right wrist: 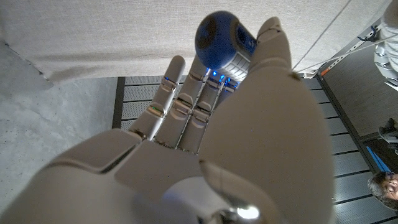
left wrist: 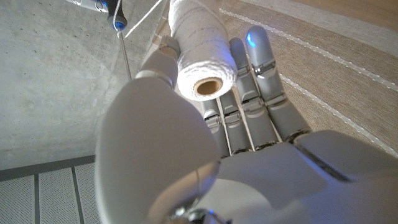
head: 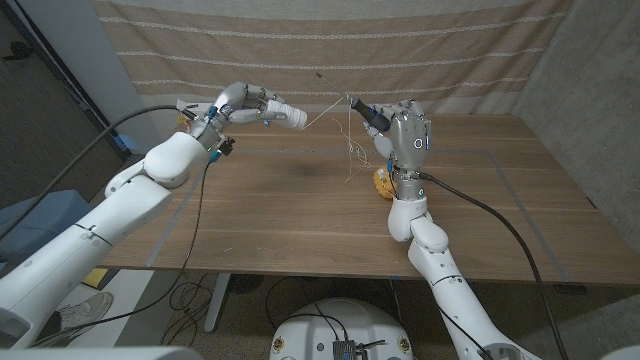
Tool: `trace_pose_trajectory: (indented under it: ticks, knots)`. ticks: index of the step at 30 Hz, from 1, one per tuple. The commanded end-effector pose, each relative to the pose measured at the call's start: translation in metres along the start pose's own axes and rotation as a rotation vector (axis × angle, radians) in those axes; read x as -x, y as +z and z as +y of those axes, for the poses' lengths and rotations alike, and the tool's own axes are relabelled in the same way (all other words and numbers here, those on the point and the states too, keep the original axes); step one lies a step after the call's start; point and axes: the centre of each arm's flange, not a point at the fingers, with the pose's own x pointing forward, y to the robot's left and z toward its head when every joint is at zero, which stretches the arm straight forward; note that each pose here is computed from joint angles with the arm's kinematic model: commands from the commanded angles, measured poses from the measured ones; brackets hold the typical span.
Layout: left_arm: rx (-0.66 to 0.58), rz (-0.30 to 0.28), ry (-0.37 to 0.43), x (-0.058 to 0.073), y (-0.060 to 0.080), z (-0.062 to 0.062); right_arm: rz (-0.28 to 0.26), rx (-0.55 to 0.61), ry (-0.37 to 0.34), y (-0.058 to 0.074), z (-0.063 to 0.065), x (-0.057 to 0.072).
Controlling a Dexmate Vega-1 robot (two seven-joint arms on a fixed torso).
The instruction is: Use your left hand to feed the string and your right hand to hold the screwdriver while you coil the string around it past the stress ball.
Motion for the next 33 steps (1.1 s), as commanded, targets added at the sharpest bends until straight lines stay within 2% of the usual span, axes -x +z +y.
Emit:
trace_pose_trajectory:
  ticks: [1, 12, 17, 27, 33]
  knots:
    - [-0.022, -0.017, -0.178, -0.004, 0.012, -0.020, 0.029, 0.052, 0.012, -0.007, 0.014, -0.008]
    - [0.037, -0.068, -0.309, -0.009, 0.027, -0.034, 0.029, 0.109, 0.055, -0.013, 0.028, -0.004]
    - [0.135, -0.101, -0.366, -0.013, 0.031, -0.038, 0.015, 0.126, 0.080, -0.015, 0.033, 0.002]
    - [0.226, -0.170, -0.370, -0.017, 0.044, -0.037, -0.017, 0.155, 0.127, -0.018, 0.040, 0.014]
    - [0.230, -0.223, -0.320, -0.014, 0.058, -0.034, -0.056, 0.152, 0.152, -0.016, 0.041, 0.024]
